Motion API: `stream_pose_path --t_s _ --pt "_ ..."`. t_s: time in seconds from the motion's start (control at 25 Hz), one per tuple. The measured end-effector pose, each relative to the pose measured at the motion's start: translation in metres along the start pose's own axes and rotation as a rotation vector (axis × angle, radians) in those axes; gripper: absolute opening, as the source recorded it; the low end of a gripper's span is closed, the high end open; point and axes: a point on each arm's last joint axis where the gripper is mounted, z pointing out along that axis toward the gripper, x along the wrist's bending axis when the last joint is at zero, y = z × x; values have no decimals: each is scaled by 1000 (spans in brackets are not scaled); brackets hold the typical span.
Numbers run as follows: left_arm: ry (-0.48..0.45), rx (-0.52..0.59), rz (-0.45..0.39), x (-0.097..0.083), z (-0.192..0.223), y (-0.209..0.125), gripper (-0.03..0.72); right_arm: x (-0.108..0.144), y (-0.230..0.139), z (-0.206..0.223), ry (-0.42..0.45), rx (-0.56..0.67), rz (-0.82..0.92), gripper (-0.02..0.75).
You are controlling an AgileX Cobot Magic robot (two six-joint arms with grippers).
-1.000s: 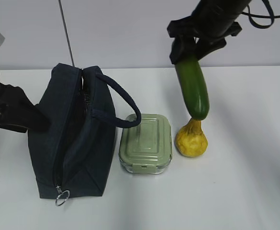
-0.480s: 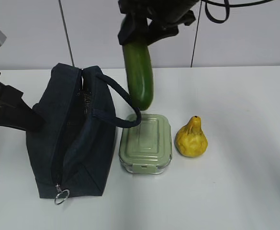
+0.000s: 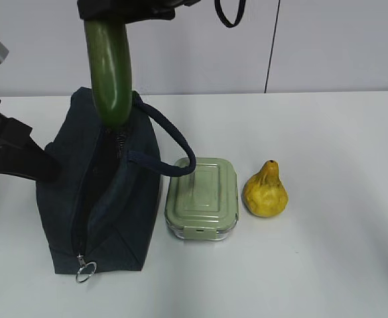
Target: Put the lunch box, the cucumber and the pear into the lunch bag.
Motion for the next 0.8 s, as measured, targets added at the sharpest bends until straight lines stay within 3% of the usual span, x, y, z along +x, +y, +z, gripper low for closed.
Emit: stream_pose_path --t_s 0.24,0.56,0.8 --pt "5 -8 1 0 0 1 4 -8 -14 26 22 14 -4 407" --pt "14 -22 0 1 0 2 4 -34 -58 67 9 191 -8 407" --pt "15 -30 -1 1 0 3 4 -36 -71 68 20 311 -43 407"
